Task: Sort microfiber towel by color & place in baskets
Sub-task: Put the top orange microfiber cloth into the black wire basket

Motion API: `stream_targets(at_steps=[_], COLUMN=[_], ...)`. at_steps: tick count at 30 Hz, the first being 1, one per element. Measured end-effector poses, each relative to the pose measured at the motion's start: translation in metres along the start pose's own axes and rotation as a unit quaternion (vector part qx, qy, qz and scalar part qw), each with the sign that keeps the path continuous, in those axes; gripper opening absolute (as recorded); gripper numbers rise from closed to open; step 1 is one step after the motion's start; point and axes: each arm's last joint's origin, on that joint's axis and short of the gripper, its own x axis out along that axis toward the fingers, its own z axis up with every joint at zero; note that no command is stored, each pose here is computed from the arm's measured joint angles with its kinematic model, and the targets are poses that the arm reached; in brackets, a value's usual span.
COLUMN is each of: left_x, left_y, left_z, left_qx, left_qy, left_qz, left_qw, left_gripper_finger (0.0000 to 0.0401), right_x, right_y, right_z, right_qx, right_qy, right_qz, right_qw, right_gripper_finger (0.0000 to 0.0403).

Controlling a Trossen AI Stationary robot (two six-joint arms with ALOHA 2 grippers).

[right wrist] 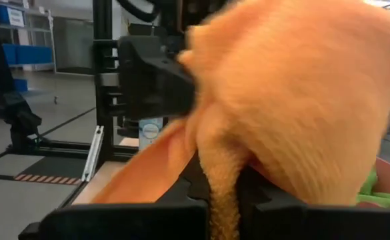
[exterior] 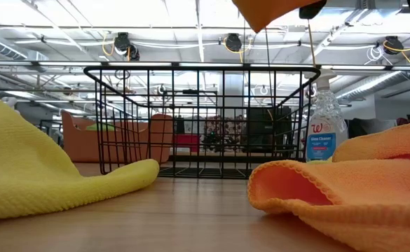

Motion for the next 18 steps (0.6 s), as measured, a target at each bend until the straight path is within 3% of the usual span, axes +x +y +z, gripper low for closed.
stream_targets(at_steps=[4, 10, 14, 18], left_x=[0.0044, 0.0054, 0.0050, 0.0049], left_y=[0.0050, 0.0025, 0.0005, 0.0002], left_z=[-0.0018, -0.0034, -0.0028, -0.0034], left_qx=[0.008, 0.022, 0.021, 0.023], left_qy=[0.004, 0.003, -0.004, -0.002], left_qz=[-0.001, -0.067, -0.102, -0.109], left_qw=[1.000, 0.998, 0.995, 0.994], left_gripper_finger=[0.0382, 0.0362, 0.0299, 0.0202], right_x=[0.0006, 0.0005, 0.0005, 0.0005], right_y=[0.0004, 0.0010, 0.0011, 0.0011], right_z=[-0.0021, -0.0036, -0.0051, -0.0051], right_qx=[-0.003, -0.007, -0.011, -0.011], right_qy=[0.005, 0.012, 0.019, 0.019], right_qz=[0.000, 0.005, 0.006, 0.006], right_qw=[1.000, 1.000, 1.000, 1.000], right_gripper_finger=[0.0008, 0.0008, 0.0008, 0.0008])
